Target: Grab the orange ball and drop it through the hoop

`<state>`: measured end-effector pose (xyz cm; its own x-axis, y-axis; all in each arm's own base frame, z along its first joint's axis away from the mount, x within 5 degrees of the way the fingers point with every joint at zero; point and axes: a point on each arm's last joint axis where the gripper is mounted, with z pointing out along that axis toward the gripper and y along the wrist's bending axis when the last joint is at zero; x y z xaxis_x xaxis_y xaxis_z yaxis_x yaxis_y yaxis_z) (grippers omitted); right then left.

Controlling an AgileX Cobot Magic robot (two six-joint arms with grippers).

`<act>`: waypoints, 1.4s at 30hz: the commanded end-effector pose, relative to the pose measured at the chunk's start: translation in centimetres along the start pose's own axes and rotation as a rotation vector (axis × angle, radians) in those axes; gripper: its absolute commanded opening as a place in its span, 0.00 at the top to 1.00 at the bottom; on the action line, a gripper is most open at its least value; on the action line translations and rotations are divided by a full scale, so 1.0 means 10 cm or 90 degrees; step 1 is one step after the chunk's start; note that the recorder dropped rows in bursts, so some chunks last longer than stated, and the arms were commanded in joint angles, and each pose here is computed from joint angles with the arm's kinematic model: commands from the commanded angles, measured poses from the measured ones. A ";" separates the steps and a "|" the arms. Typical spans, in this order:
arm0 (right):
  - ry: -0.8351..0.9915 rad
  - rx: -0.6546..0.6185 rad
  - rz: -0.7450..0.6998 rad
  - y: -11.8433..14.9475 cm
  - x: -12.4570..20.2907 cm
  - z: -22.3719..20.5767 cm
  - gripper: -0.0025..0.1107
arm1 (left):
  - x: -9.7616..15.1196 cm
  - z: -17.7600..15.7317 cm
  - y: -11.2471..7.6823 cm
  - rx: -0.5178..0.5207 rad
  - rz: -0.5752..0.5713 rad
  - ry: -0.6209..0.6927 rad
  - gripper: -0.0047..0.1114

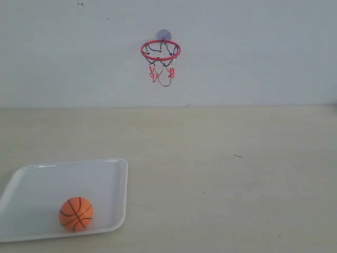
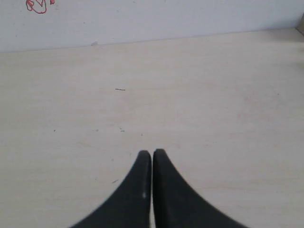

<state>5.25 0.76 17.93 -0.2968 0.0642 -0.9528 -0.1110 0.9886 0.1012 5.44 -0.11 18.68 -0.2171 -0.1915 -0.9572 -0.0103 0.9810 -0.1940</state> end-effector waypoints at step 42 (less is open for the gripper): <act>-0.007 0.001 -0.006 0.00 -0.01 0.00 0.98 | -0.77 1.19 -0.47 0.119 0.012 0.542 0.82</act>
<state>5.25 0.76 17.93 -0.2968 0.0642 -0.9528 -0.1110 0.9886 0.1012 17.22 -3.25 24.84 -0.8581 -0.0664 -0.5092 0.0906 0.9565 -0.2773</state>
